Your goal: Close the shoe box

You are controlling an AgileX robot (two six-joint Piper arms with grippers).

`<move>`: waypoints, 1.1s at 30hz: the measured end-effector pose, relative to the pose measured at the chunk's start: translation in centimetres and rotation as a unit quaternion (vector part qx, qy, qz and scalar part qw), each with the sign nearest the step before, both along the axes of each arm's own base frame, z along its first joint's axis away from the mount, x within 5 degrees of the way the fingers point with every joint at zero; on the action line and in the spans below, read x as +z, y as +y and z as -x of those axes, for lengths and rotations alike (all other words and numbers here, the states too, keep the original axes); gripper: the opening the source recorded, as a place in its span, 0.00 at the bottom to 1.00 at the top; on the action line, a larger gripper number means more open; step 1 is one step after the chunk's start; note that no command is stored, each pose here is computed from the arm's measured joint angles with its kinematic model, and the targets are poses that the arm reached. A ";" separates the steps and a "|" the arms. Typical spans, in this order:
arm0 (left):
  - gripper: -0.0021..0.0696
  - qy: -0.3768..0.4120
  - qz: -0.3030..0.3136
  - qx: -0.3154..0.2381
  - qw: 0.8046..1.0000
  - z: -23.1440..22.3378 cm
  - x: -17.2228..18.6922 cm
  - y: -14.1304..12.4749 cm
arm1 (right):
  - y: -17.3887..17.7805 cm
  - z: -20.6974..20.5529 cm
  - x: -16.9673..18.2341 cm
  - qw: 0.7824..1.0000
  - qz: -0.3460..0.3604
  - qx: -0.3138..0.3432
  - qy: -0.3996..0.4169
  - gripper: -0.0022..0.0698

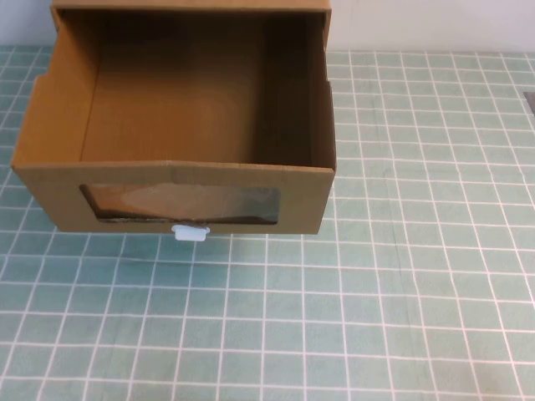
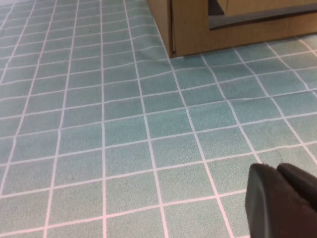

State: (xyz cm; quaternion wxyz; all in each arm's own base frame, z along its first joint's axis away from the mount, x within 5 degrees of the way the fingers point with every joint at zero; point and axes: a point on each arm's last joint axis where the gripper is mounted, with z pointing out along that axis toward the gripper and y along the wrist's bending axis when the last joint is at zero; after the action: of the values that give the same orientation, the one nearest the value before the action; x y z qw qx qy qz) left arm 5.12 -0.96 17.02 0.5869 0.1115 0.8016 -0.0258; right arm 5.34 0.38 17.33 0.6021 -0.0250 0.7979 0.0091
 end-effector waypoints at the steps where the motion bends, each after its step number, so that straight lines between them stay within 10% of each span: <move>1: 0.02 0.000 0.000 0.000 1.000 0.0 0.0 0.0 | 0.0 0.0 0.0 1.000 0.000 0.000 0.000 0.01; 33: 0.02 -0.053 0.046 0.009 0.998 -0.3 1.1 -0.1 | 0.0 -0.1 0.6 0.999 -0.005 -0.003 -0.033 0.01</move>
State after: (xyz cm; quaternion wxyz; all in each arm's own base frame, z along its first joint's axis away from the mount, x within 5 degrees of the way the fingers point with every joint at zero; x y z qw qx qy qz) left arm 5.39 -1.02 18.08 0.6330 0.0787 0.7684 -0.0515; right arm 5.48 0.34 17.91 0.6282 -0.0198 0.7777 0.0101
